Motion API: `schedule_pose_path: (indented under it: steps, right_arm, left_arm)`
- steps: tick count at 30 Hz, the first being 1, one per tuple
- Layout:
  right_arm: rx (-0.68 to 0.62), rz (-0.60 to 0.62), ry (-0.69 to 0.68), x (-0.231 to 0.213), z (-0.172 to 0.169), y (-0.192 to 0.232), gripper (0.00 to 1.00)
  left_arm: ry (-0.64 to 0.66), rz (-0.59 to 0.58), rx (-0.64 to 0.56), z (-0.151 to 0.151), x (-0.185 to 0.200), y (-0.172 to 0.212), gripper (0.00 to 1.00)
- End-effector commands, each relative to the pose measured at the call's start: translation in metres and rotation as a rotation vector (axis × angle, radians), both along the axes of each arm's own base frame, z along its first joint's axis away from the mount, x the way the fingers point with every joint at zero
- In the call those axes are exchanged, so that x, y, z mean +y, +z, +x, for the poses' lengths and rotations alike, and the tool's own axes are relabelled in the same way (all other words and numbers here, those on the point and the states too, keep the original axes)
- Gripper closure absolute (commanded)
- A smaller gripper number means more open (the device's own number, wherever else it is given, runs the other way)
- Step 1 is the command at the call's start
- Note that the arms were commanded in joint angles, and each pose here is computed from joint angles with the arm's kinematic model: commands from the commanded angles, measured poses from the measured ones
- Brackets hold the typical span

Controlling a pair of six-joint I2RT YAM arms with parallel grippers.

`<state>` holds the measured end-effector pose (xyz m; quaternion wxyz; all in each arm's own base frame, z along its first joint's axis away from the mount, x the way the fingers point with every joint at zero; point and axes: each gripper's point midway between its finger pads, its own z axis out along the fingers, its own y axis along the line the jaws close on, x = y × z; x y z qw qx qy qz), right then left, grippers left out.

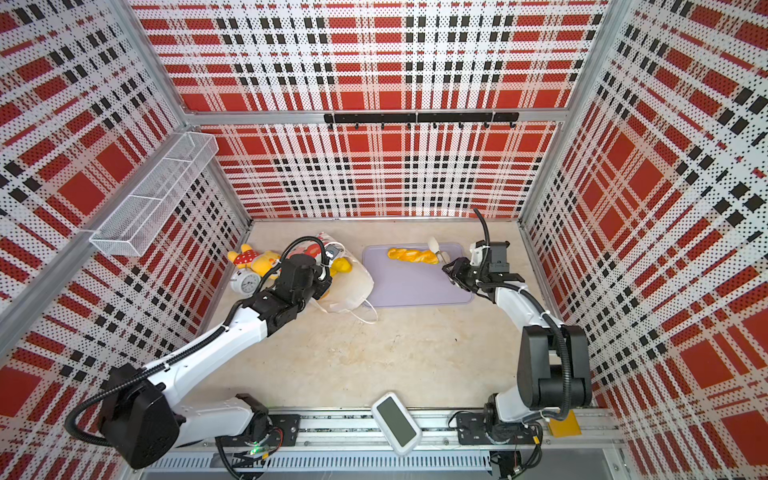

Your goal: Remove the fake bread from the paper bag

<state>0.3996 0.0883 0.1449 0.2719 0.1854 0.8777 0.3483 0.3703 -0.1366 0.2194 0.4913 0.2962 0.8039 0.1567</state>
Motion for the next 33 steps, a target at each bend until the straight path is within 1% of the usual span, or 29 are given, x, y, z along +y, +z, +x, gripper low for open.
schedule_pose_path:
  steps: [1,7,9,11,13,16,18,21,23,24,25,29,33]
  right_arm:
    - [-0.023,0.007,-0.002,-0.007,-0.001,0.009,0.48]
    - [0.01,-0.046,-0.01,-0.017,-0.019,0.018,0.49]
    - [0.006,-0.042,0.009,-0.015,-0.029,0.028,0.51]
    - [-0.01,-0.038,0.016,-0.012,-0.039,0.037,0.55]
    - [-0.028,-0.043,0.028,-0.009,-0.048,0.041,0.55]
    - [-0.003,-0.1,0.047,-0.006,-0.057,0.029,0.47]
    - [0.005,-0.15,0.082,0.007,-0.061,0.018,0.4]
    - [0.031,-0.275,0.108,0.027,-0.066,-0.005,0.33]
    - [0.083,-0.354,0.107,0.035,-0.07,-0.023,0.29]
    - [0.1,-0.395,0.104,0.038,-0.07,-0.03,0.18]
    - [0.119,-0.434,0.098,0.041,-0.071,-0.038,0.13]
    - [0.188,-0.552,0.044,0.039,-0.074,-0.059,0.13]
    - [0.217,-0.615,0.013,0.034,-0.071,-0.074,0.14]
  left_arm:
    - [-0.017,-0.029,-0.035,-0.003,-0.004,0.012,1.0]
    - [-0.025,-0.03,-0.039,-0.006,-0.004,0.014,1.0]
    - [-0.033,-0.019,-0.041,-0.008,-0.004,0.014,1.0]
    - [-0.041,-0.014,-0.042,-0.01,-0.005,0.014,1.0]
    - [-0.043,-0.012,-0.041,-0.011,-0.004,0.013,1.0]
    - [-0.04,-0.01,-0.04,-0.012,-0.003,0.012,1.0]
    - [-0.039,-0.008,-0.036,-0.011,-0.003,0.01,1.0]
    - [-0.038,-0.007,-0.031,-0.011,-0.004,0.008,1.0]
    - [-0.039,-0.005,-0.029,-0.012,-0.004,0.007,1.0]
    - [-0.04,-0.002,-0.027,-0.012,-0.005,0.005,1.0]
    - [-0.041,0.0,-0.026,-0.013,-0.005,0.005,1.0]
    - [-0.037,0.011,-0.021,-0.013,-0.004,0.0,1.0]
    - [-0.036,0.013,-0.019,-0.013,-0.004,-0.001,1.0]
